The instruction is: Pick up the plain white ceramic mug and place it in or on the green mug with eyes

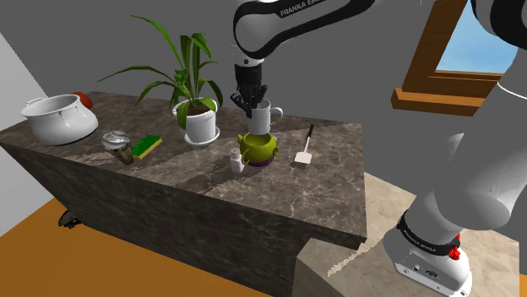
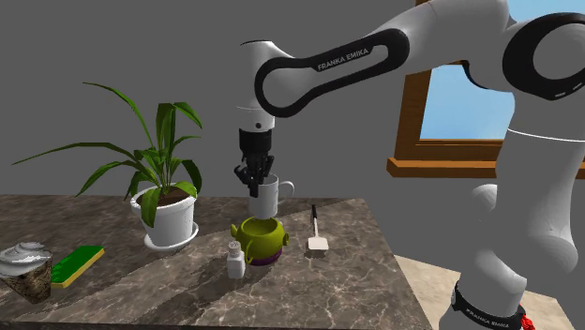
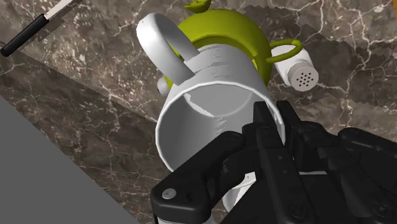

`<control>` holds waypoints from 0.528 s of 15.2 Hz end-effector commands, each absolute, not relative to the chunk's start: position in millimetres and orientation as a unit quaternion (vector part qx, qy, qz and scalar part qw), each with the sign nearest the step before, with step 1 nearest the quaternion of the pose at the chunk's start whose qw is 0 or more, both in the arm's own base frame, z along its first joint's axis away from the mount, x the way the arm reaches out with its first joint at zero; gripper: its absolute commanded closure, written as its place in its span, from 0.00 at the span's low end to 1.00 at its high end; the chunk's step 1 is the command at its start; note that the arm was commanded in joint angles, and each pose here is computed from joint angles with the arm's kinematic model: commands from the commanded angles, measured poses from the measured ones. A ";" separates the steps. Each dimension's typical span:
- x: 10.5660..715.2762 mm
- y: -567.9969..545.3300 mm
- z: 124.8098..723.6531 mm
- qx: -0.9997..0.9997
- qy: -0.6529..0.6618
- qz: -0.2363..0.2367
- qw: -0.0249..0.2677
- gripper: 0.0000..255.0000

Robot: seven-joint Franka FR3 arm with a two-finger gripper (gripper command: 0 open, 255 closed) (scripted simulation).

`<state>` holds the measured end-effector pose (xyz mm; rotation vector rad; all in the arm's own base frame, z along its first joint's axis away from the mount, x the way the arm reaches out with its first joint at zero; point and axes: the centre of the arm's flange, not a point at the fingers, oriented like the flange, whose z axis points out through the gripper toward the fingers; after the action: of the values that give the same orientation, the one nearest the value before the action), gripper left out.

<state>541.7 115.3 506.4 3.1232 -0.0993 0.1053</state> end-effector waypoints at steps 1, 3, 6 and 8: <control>541.7 115.1 496.1 0.999 -0.032 0.034 0.007 1.00; 541.7 115.1 485.5 0.999 -0.032 0.034 0.007 1.00; 541.7 115.1 469.7 0.999 -0.032 0.034 0.007 1.00; 541.7 115.1 463.0 0.999 -0.032 0.034 0.007 1.00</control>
<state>541.7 115.8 465.5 3.1231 -0.0990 0.1051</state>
